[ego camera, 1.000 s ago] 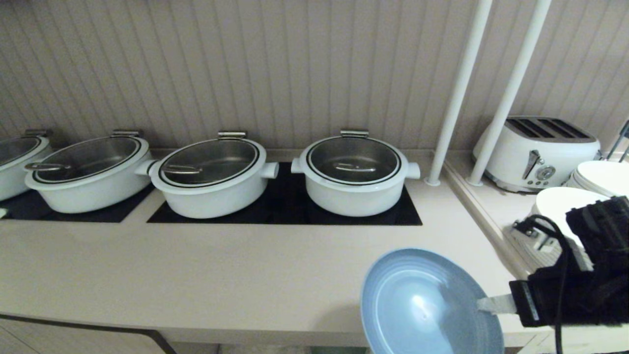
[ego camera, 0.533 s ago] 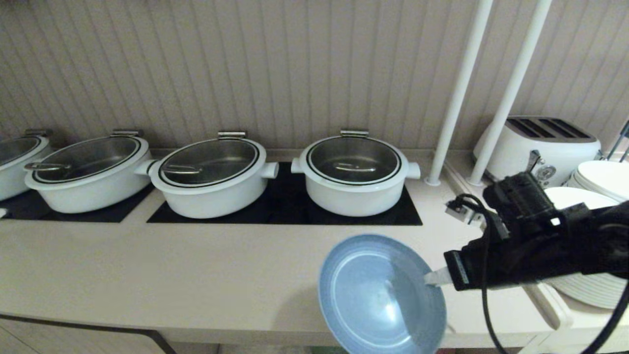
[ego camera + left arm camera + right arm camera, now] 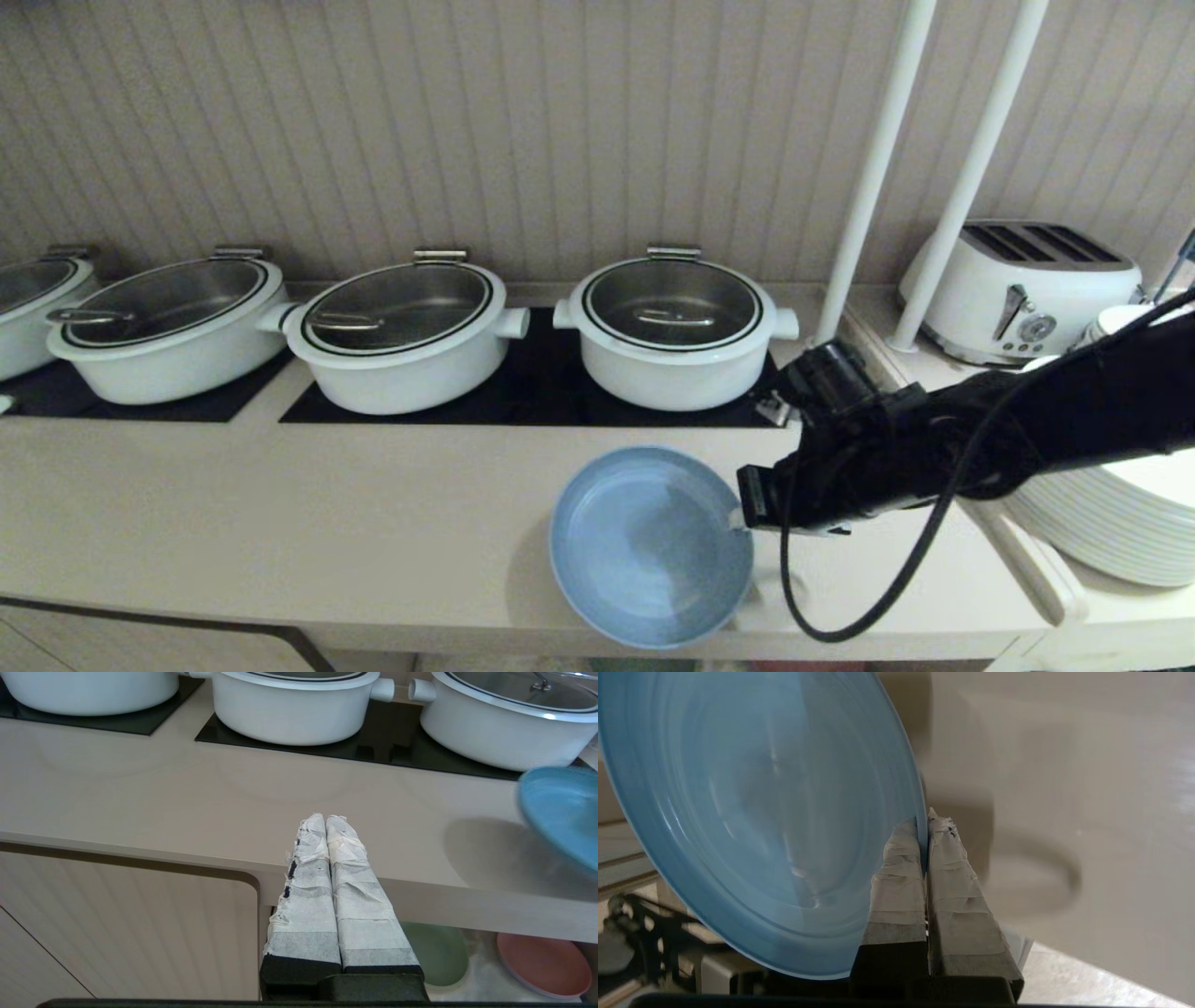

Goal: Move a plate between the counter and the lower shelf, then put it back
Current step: Put the plate

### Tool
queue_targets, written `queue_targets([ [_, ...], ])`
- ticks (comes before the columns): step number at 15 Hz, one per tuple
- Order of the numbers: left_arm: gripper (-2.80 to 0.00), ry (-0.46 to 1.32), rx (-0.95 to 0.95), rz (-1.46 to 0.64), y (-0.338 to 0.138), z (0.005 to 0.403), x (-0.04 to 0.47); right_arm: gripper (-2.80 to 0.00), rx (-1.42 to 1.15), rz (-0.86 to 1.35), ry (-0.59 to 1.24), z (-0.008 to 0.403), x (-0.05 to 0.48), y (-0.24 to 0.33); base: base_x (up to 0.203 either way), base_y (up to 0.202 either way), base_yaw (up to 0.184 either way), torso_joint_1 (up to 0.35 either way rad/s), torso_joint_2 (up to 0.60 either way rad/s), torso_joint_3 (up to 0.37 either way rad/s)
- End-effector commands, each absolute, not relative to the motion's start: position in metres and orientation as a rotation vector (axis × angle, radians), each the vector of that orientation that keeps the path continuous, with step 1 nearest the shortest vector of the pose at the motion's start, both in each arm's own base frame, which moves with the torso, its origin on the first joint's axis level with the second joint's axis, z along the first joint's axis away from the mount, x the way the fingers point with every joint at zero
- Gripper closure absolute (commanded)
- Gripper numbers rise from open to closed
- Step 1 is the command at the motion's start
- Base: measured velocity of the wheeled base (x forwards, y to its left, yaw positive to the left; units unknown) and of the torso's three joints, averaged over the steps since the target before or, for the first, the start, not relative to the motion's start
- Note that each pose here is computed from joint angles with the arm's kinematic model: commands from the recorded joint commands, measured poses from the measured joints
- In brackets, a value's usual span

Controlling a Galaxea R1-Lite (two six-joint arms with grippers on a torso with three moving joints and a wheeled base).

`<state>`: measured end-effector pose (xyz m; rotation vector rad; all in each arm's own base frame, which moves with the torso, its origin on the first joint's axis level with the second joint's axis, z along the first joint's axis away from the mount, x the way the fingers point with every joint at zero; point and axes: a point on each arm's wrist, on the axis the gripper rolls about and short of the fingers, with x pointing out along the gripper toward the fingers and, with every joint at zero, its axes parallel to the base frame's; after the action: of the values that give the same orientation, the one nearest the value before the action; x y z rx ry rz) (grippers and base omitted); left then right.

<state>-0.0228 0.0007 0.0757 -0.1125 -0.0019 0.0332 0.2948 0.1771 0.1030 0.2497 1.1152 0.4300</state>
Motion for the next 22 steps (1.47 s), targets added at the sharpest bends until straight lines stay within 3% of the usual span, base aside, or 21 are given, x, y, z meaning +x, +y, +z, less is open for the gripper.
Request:
queue_targets([
  [1, 0.0, -0.003, -0.114, 0.034, 0.001, 0.076, -0.023, 0.0, 0.245, 0.402, 1.145, 0.084, 0.304, 0.187, 0.0, 0.0, 0.0, 0.0, 0.0, 0.0],
  [22, 0.0, -0.002, -0.114, 0.034, 0.001, 0.076, -0.023, 0.0, 0.344, 0.225, 1.138, 0.049, 0.336, 0.178, 0.0, 0.0, 0.0, 0.0, 0.0, 0.0],
])
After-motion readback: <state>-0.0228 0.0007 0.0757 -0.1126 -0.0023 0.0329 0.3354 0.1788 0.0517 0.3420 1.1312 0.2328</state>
